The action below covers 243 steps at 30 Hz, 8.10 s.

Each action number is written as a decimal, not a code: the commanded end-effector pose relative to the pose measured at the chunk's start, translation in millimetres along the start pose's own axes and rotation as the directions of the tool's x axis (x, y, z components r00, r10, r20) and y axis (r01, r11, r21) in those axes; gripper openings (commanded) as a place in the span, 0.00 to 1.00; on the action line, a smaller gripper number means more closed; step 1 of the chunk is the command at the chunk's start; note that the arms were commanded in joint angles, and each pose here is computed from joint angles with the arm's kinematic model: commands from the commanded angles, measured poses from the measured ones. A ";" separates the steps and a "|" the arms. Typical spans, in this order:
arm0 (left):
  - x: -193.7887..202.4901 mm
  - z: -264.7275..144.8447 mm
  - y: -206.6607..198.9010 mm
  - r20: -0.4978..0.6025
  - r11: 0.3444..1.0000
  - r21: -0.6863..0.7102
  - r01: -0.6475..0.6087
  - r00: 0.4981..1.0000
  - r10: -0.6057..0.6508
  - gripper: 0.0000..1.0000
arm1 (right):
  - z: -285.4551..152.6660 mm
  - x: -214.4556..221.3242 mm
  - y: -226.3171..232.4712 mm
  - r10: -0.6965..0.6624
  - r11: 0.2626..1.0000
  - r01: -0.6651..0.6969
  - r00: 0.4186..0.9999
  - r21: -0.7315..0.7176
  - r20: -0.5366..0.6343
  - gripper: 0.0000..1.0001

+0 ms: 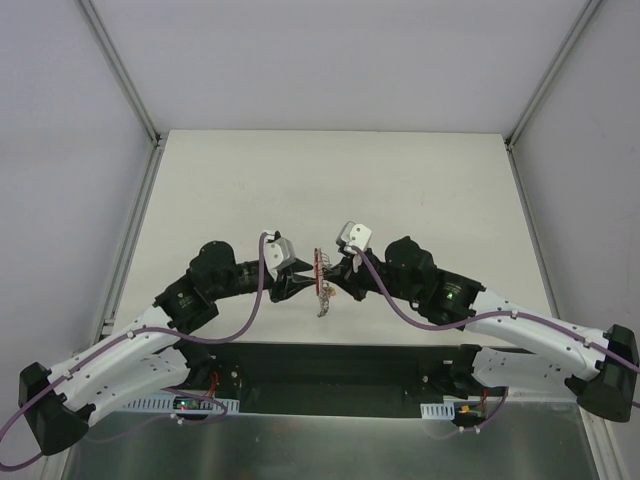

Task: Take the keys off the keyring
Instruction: Adjust the key on the keyring.

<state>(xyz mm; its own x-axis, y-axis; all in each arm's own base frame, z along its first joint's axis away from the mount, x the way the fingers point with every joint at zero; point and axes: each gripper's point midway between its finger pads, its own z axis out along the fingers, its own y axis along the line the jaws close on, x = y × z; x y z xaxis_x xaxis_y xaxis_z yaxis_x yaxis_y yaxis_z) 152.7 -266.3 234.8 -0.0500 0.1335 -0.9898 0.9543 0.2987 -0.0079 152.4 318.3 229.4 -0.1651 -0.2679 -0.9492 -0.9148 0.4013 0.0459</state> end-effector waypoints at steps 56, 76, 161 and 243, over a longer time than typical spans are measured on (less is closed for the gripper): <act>-14.6 -0.2 -10.1 0.071 0.999 0.043 -0.005 0.997 0.002 0.25 | -14.2 -34.3 -0.7 -0.005 1.000 0.004 0.994 0.009 0.110 0.01; -6.0 11.3 -4.9 0.059 0.999 0.039 0.018 0.998 -0.021 0.22 | -14.3 -35.4 0.7 0.001 1.000 -0.001 0.994 0.004 0.113 0.01; -18.1 13.5 -25.9 0.109 0.972 0.171 -0.160 0.984 0.142 0.00 | -19.6 -31.9 -7.5 0.011 0.999 -0.015 0.996 0.046 0.088 0.01; -0.6 0.6 -94.2 0.044 0.823 0.523 -0.220 0.972 0.232 0.00 | 2.5 35.2 -31.0 0.317 0.940 -0.339 0.911 -0.039 -0.265 0.01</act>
<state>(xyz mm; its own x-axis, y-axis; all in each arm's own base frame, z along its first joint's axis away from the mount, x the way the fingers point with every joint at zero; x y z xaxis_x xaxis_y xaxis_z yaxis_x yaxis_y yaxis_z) 112.0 -294.8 205.3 0.1787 0.2853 -0.9416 0.9838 -0.0624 0.1679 141.3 294.2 184.6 -0.5598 -0.4215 -0.7135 -0.8244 0.3701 0.4282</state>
